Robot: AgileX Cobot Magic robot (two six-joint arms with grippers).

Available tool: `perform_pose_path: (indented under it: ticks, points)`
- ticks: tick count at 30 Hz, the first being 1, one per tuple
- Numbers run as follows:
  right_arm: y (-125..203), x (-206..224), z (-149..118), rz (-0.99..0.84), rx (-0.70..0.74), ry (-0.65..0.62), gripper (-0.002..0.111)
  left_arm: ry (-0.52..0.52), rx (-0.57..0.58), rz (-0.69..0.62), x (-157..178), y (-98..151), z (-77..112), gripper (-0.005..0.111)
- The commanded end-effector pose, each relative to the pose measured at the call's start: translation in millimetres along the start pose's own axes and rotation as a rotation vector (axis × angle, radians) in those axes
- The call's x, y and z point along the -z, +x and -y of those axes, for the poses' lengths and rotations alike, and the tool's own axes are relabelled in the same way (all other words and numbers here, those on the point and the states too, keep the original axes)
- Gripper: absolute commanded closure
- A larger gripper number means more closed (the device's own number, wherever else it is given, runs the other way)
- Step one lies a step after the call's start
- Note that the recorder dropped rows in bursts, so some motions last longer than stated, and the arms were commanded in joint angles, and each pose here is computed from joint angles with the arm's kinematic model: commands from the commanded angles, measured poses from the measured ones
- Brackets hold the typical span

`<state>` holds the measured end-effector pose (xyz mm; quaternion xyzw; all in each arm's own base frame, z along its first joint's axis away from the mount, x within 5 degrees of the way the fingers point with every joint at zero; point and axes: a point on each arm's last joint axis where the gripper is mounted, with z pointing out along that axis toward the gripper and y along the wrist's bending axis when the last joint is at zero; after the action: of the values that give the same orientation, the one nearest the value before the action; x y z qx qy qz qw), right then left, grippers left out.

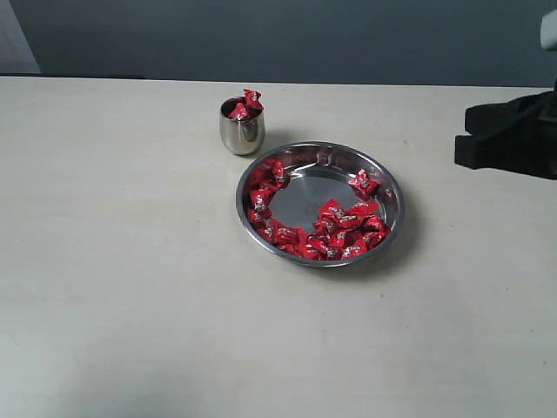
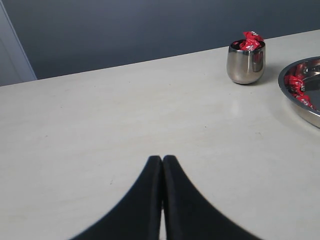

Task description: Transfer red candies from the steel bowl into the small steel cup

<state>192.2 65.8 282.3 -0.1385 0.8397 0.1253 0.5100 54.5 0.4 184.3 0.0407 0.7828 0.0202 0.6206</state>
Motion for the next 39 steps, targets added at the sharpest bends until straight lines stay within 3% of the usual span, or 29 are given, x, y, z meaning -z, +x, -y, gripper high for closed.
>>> perform_pose_path:
  ticks: [1,10,15,24,31,39]
  points:
    - [-1,6,4,0.071,0.005,0.045,0.109,0.010,0.004,0.013,0,-1,0.6,0.106]
    - [38,75,26,0.184,-0.110,0.235,0.109,0.010,0.004,0.013,0,-1,0.6,0.106]
    - [68,104,20,0.286,-0.118,0.336,0.109,0.010,0.004,0.013,0,-1,0.6,0.106]
    - [111,106,12,0.353,-0.246,0.342,0.109,0.010,0.004,0.013,0,-1,0.6,0.106]
    - [125,119,21,0.382,-0.359,0.591,0.109,0.010,0.004,0.013,0,-1,0.6,0.106]
    - [137,117,24,0.253,-0.352,0.684,0.109,0.010,0.004,0.013,0,-1,0.6,0.106]
